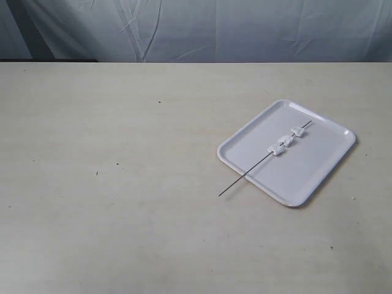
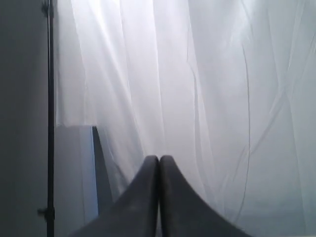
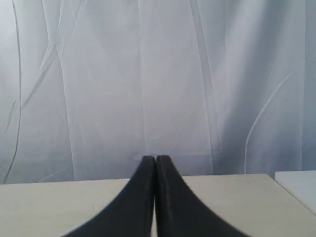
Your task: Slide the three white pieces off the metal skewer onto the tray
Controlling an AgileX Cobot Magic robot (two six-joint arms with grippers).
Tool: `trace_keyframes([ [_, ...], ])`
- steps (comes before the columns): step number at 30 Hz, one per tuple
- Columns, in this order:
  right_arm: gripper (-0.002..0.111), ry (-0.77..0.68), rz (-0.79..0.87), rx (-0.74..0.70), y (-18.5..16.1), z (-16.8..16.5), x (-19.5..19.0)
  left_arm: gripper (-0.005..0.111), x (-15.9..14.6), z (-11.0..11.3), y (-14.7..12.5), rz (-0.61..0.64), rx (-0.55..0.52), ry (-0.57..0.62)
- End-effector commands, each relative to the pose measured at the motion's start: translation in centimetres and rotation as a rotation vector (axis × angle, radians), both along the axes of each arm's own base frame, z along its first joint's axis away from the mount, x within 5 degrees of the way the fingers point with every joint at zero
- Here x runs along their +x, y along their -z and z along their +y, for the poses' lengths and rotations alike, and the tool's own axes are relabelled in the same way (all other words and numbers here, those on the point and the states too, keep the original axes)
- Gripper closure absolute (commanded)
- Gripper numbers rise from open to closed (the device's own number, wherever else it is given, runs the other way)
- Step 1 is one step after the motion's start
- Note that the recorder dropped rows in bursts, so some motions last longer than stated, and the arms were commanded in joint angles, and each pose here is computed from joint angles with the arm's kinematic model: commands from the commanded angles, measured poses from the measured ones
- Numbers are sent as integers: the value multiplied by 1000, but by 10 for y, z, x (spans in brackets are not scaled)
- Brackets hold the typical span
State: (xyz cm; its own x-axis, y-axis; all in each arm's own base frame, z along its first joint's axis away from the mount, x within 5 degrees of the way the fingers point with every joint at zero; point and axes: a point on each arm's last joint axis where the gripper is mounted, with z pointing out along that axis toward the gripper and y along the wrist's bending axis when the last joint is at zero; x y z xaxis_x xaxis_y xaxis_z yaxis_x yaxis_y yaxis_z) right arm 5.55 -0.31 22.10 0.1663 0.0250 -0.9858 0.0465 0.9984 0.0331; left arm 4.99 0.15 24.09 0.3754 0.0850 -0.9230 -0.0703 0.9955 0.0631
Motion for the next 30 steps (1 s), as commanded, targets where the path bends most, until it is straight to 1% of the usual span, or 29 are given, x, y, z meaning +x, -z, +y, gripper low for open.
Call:
trace_keyframes([
  [1, 108, 23, -223, 29, -19, -3, -6, 107, -11, -3, -18, -240, 24, 31],
  [3, 108, 38, -357, 54, -29, -5, -11, 107, -17, -4, -25, -341, 21, 39],
  [7, 108, 46, -551, 78, -43, -7, -22, 107, -24, -5, -33, -456, 38, 49],
  [9, 108, 36, -588, 148, -45, -9, -24, 107, -26, -7, -34, -488, 54, 54],
  [11, 108, -3, -598, 255, -45, -10, -24, 107, -29, -8, -37, -528, 72, 60],
  [13, 108, -17, -603, 280, -45, -9, -24, 107, -30, -8, -37, -535, 72, 61],
  [17, 108, -34, -645, 201, -49, -5, -27, 107, -27, -8, -35, -504, 65, 62],
  [19, 108, -54, -677, 172, -51, -3, -29, 107, -24, -7, -32, -452, 62, 57],
  [22, 108, -109, -650, 203, -56, 0, -28, 107, -22, -6, -40, -383, 47, 51],
  [25, 108, -136, -612, 235, -78, 2, -32, 107, -21, -5, -61, -288, -21, 71],
  [27, 108, -130, -567, 240, -95, 2, -35, 107, -15, -4, -80, -209, -14, 57],
  [29, 108, -110, -426, 254, -110, 2, -29, 107, -8, -4, -99, -168, 16, 50],
  [30, 108, -101, -342, 262, -119, 2, -25, 107, 0, -6, -113, -142, 32, 64],
])
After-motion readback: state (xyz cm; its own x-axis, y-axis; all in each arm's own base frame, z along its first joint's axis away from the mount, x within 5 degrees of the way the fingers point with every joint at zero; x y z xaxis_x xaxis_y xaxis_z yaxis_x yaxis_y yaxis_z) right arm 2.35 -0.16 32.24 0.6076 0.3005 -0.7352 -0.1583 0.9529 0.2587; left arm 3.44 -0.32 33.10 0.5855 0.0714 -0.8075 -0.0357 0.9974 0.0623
